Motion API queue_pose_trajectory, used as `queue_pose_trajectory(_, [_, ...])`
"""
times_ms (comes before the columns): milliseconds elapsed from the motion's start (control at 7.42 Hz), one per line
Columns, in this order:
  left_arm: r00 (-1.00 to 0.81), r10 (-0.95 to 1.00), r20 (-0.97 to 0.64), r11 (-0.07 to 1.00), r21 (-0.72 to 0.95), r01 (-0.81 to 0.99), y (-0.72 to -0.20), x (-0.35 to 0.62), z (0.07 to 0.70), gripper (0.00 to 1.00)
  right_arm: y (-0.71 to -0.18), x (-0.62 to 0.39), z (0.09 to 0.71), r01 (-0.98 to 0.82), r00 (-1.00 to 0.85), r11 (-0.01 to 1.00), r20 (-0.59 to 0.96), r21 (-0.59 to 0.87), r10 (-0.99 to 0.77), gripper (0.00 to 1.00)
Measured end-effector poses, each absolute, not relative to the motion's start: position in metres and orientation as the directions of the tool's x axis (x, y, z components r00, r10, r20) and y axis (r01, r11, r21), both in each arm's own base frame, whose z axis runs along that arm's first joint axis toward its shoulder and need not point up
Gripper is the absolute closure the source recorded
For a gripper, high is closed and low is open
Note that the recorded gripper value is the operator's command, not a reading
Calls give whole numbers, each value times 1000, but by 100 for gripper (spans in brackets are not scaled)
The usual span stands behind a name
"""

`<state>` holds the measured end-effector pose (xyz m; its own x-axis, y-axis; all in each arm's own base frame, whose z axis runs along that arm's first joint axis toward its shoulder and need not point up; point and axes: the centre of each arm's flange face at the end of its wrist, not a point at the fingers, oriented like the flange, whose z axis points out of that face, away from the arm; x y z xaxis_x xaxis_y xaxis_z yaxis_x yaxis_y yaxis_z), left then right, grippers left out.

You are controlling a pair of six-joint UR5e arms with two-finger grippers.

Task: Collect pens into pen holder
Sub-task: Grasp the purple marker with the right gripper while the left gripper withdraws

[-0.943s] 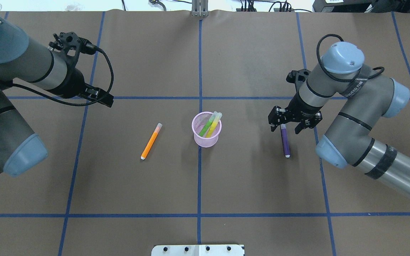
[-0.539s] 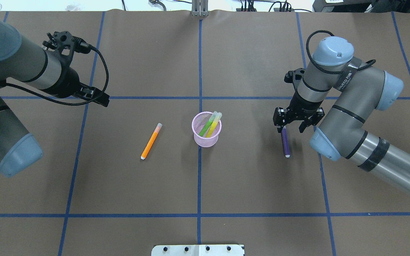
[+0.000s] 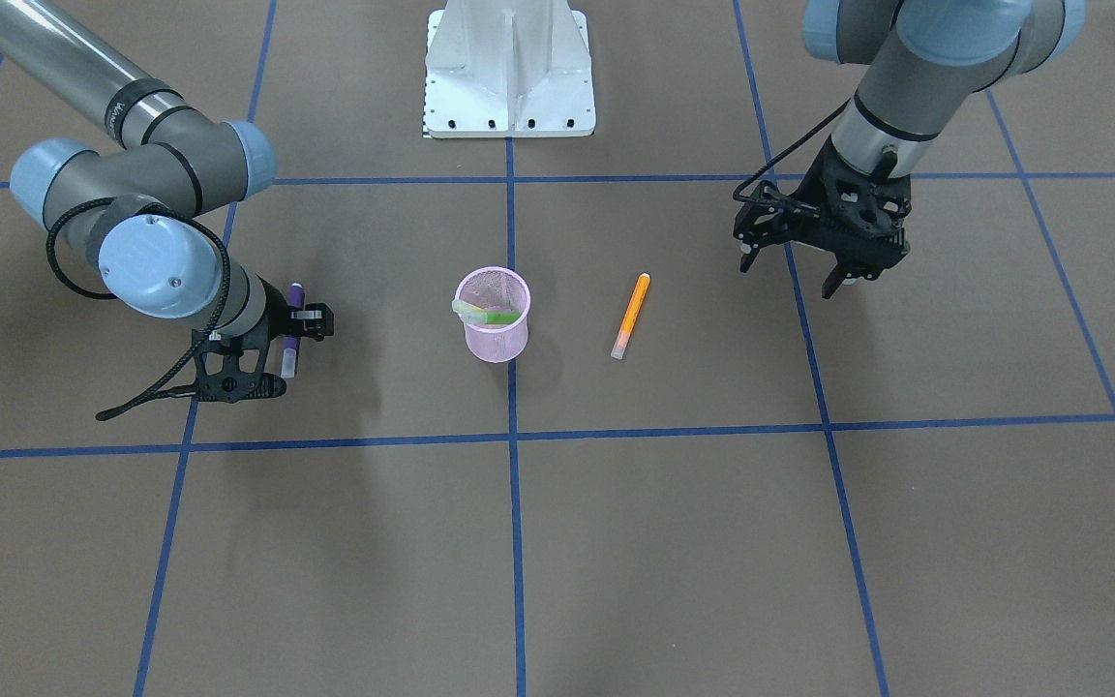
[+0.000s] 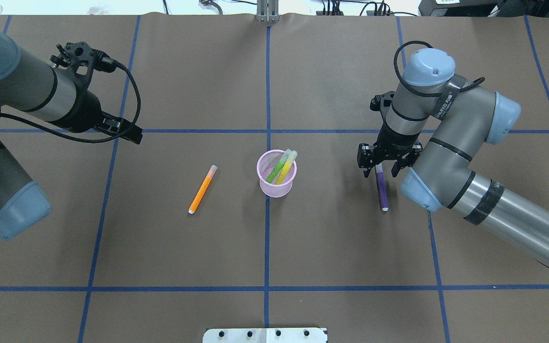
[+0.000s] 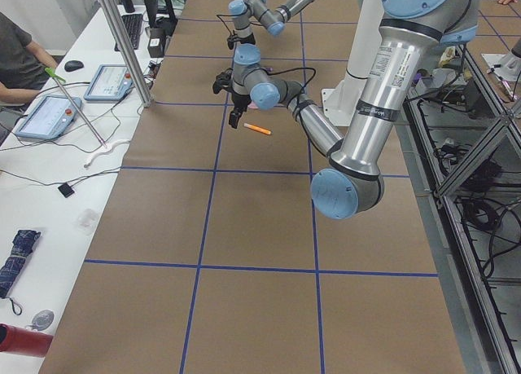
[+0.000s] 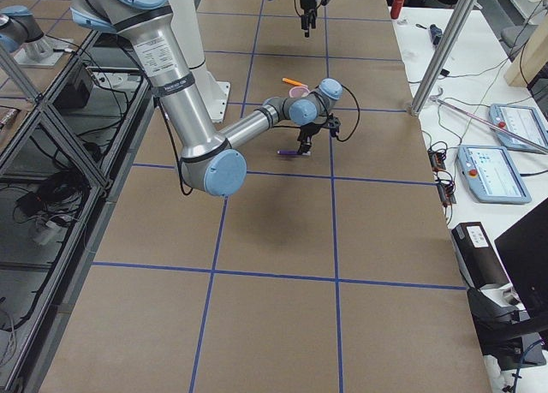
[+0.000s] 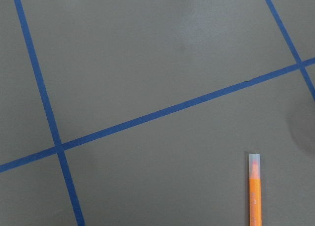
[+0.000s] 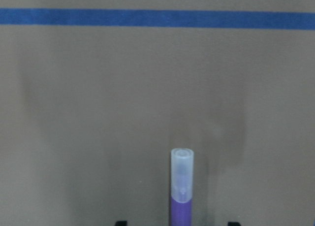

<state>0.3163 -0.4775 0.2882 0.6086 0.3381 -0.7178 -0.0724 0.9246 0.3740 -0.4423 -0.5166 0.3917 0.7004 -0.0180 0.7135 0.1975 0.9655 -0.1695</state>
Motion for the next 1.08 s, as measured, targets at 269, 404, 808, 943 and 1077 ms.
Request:
queue_pose_trajectory(269, [613,336,-715,926,371,-75,-477,316,293,1,-514,-447,398,204,707,963,707,-176,-20,38])
queue_pose_trajectory(404, [614,337,-714,926,371,-76,-477,315,293,1,-513,-448,401,204,709,962,704,-179,-20,38])
queue_pose_trajectory(808, [616,337,-712,925,371,-77,-477,316,295,1,-510,-447,410,203,718,961,695,-190,-14,43])
queue_pose_trajectory(943, [616,337,-712,925,371,-77,-477,316,295,1,-510,-447,412,203,720,960,693,-192,-13,55])
queue_pose_trajectory(1077, [616,338,-712,925,372,-78,-477,315,295,1,-509,-447,414,203,722,960,692,-195,-12,83])
